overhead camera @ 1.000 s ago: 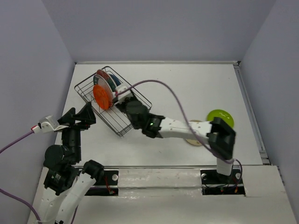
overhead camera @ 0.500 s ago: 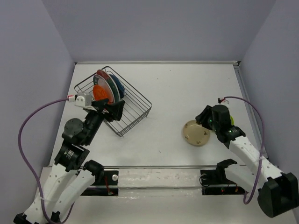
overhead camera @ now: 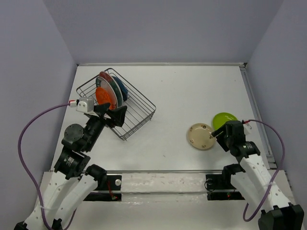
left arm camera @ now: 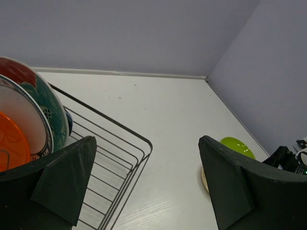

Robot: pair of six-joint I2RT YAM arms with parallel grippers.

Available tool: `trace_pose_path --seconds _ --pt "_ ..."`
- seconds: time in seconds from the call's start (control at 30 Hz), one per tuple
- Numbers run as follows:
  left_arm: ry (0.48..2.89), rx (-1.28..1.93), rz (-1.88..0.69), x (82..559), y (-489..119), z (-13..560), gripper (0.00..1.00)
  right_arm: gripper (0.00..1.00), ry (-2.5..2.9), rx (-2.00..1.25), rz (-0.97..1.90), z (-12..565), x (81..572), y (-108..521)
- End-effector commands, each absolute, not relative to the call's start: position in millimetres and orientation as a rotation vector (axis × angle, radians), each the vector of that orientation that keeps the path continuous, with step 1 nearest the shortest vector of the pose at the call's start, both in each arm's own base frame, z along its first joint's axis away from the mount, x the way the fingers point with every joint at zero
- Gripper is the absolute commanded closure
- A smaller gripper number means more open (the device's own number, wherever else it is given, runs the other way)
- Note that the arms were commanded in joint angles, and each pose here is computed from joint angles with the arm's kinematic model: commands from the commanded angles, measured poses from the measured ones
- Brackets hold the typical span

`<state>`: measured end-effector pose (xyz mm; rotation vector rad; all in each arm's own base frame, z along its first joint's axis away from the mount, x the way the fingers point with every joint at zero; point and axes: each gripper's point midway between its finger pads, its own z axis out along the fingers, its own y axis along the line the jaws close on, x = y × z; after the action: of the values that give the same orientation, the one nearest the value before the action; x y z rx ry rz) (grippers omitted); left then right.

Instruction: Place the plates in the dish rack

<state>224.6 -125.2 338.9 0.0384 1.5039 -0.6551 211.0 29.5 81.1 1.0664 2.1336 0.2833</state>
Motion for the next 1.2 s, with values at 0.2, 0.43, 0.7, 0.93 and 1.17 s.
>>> trace_pose_path --seconds 0.2,0.43,0.7,0.93,1.17 --pt "1.425 0.028 -0.608 217 -112 363 0.01 0.4 2.279 1.225 0.309 33 202 46" --pt "1.418 0.015 -0.597 216 -108 366 0.01 0.6 2.269 1.23 0.411 25 215 60" --pt "1.428 -0.004 -0.579 219 -105 362 0.01 0.93 2.194 1.181 0.56 27 239 74" --pt "1.399 -0.044 -0.562 219 -96 369 0.01 0.93 1.963 0.816 0.65 137 267 94" --pt "1.429 -0.083 -0.516 230 -89 360 0.02 0.93 1.864 0.369 0.434 257 303 201"
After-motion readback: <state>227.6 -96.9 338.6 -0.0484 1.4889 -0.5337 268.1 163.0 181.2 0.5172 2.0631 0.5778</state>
